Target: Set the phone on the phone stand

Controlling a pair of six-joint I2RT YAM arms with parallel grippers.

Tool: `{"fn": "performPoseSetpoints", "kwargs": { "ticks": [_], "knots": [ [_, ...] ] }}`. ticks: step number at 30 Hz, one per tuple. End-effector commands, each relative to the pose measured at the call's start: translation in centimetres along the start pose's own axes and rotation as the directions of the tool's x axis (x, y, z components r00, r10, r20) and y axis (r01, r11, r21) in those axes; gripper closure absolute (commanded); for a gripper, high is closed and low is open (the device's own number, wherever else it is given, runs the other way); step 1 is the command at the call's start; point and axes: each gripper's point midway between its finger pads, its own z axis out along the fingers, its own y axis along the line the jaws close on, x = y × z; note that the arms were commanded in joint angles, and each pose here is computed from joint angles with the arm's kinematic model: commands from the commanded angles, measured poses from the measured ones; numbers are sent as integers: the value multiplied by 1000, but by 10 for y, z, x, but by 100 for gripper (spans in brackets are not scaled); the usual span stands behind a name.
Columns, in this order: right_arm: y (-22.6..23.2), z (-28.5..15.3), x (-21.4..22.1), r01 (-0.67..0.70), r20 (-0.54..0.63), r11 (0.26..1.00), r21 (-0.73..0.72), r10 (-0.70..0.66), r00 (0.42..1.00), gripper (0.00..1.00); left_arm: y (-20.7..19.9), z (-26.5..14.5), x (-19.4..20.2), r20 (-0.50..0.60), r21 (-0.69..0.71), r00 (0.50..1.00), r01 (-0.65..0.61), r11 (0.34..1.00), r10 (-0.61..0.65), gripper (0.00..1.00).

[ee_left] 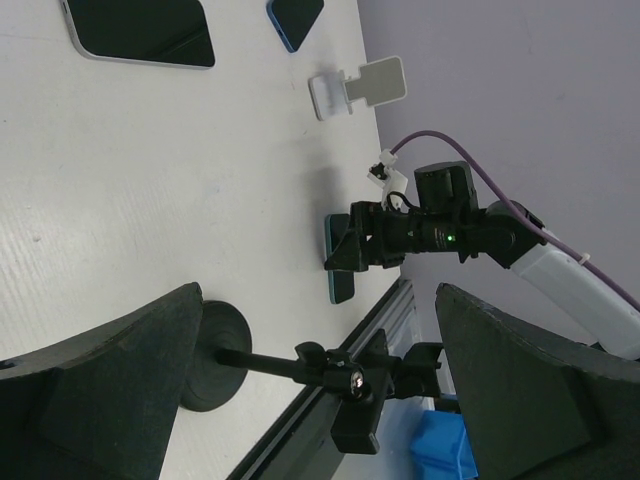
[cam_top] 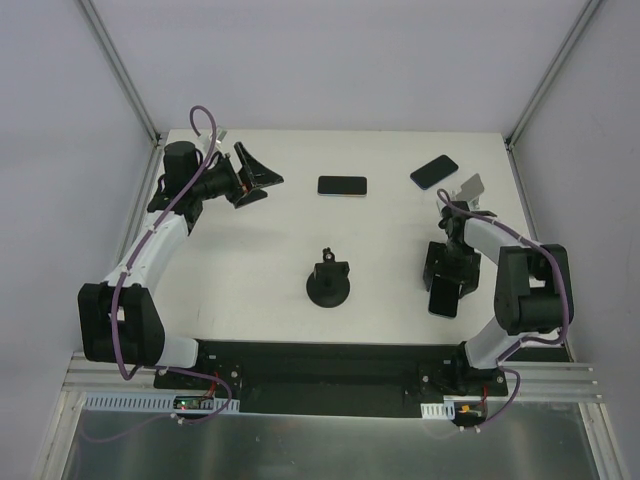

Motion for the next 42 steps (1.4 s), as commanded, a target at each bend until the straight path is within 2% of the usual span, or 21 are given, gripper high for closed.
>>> {"fn": "performPoseSetpoints", "kwargs": {
  "ticks": [1, 5, 6, 8, 11, 13, 14, 17, 21, 28, 34, 35, 42],
  "knots": [
    [8, 3, -2, -18, -8, 999, 35, 18, 1000, 22, -15, 3, -6, 0, 49, 997, -74, 996, 74, 1],
    [19, 12, -1, -6, -22, 1000, -5, 6, 1000, 41, -15, 3, -5, -4, 52, 998, -69, 996, 70, 1],
    [21, 13, -3, -10, -13, 1000, -12, 10, 1000, 50, -15, 3, -5, -3, 51, 998, -68, 996, 68, 1],
    [23, 11, -5, -7, 4, 1000, -17, 7, 1000, 56, -16, 3, -5, -6, 54, 998, -65, 996, 65, 1],
    [24, 6, -10, 6, 43, 1000, -17, -5, 999, 72, -17, 3, -5, -8, 58, 998, -64, 996, 65, 1],
    [26, 1, -17, 24, 88, 999, -24, -22, 996, 77, -17, 3, -5, -7, 59, 997, -73, 996, 73, 1],
    [28, -2, -19, 37, 109, 999, -27, -34, 993, 86, -17, 3, -5, -5, 59, 997, -77, 995, 78, 1],
    [38, -14, -29, 105, 190, 993, -51, -94, 977, 99, -11, 6, -6, -8, 49, 997, -81, 996, 81, 1],
    [56, -32, -48, 217, 335, 974, -73, -181, 925, 99, -6, 12, -3, -54, 65, 996, -61, 996, 65, 1],
    [100, -64, -74, 378, 539, 911, -163, -239, 808, 99, -19, 17, 4, -78, 117, 979, -178, 977, 188, 4],
    [150, -115, -79, 565, 724, 810, -158, -295, 624, 99, -27, 36, 32, -165, 172, 961, -195, 966, 224, 13],
    [160, -131, -76, 601, 763, 783, -162, -287, 579, 99, -29, 39, 37, -178, 181, 956, -200, 963, 232, 16],
    [208, -180, -38, 776, 856, 616, -139, -319, 407, 99, -44, 73, 99, -341, 273, 891, -210, 939, 298, 30]
  ]
}}
